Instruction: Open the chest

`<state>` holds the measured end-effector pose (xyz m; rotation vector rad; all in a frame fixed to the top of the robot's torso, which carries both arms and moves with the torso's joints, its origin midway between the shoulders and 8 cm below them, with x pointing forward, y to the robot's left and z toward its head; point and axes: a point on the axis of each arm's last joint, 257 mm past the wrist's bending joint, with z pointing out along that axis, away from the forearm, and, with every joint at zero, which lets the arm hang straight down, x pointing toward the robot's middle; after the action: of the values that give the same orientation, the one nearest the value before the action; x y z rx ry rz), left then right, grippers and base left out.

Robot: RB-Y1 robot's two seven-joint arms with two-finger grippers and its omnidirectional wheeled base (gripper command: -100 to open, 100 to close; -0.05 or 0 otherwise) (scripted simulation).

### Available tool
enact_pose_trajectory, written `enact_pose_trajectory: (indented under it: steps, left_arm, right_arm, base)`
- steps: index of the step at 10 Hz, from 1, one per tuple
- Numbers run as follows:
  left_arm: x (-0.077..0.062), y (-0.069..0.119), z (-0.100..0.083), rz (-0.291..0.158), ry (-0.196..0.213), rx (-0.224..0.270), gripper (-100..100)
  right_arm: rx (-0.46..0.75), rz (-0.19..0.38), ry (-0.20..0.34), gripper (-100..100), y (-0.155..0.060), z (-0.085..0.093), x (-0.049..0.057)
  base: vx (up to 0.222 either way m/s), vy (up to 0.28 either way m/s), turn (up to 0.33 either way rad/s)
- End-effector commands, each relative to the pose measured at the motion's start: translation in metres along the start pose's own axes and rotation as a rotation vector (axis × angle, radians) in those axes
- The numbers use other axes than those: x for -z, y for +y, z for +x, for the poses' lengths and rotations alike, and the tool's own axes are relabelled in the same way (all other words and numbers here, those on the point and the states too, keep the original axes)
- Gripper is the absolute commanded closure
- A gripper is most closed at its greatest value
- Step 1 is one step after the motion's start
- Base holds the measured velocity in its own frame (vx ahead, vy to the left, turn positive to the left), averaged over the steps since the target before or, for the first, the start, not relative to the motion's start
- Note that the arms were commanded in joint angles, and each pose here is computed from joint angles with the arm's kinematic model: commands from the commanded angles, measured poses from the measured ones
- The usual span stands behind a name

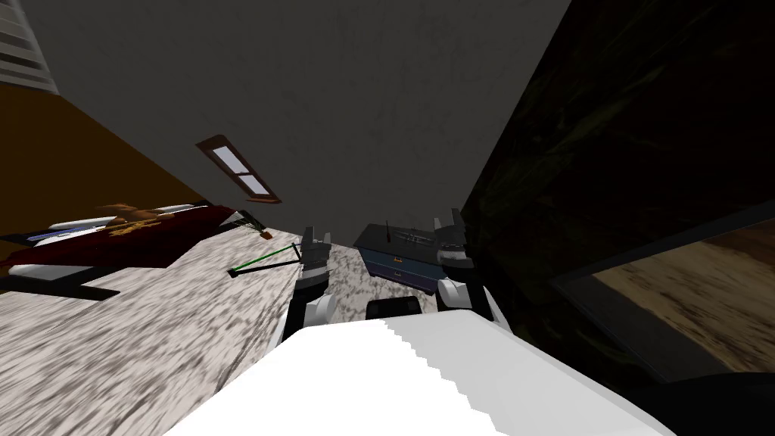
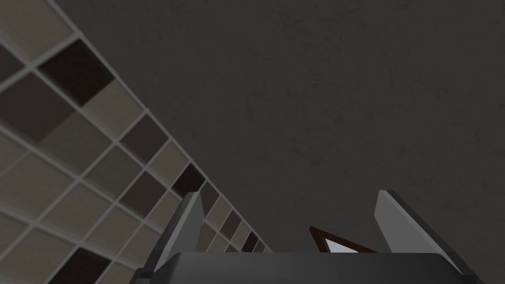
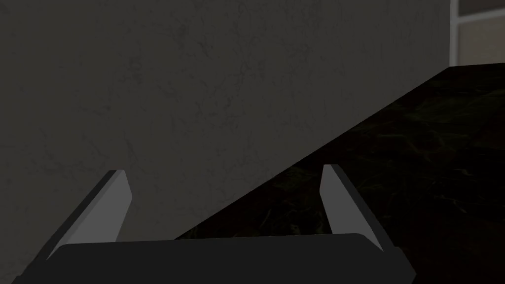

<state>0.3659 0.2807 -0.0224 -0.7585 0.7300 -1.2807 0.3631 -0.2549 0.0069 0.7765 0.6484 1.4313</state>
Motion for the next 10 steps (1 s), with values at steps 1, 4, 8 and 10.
enact_pose_trajectory:
  steps: [1, 4, 8, 10]
  left_arm:
    - [0.0, 0.0, 0.0, 0.0, 0.0, 0.0, 0]
    - [0.0, 0.0, 0.0, 0.0, 0.0, 0.0, 0]
    - [0.0, 0.0, 0.0, 0.0, 0.0, 0.0, 0]
    - [0.0, 0.0, 0.0, 0.0, 0.0, 0.0, 0]
  right_arm:
    - [0.0, 0.0, 0.0, 0, 0.0, 0.0, 0.0]
    - [0.0, 0.0, 0.0, 0, 0.0, 0.0, 0.0]
    - [0.0, 0.0, 0.0, 0, 0.0, 0.0, 0.0]
    - [0.049, 0.063, 0.053, -100, -0.022, 0.008, 0.003]
  base:
    - [0.0, 0.0, 0.0]
    - [0.0, 0.0, 0.0]
    - [0.0, 0.0, 0.0]
    - [-0.008, 0.006, 0.078]
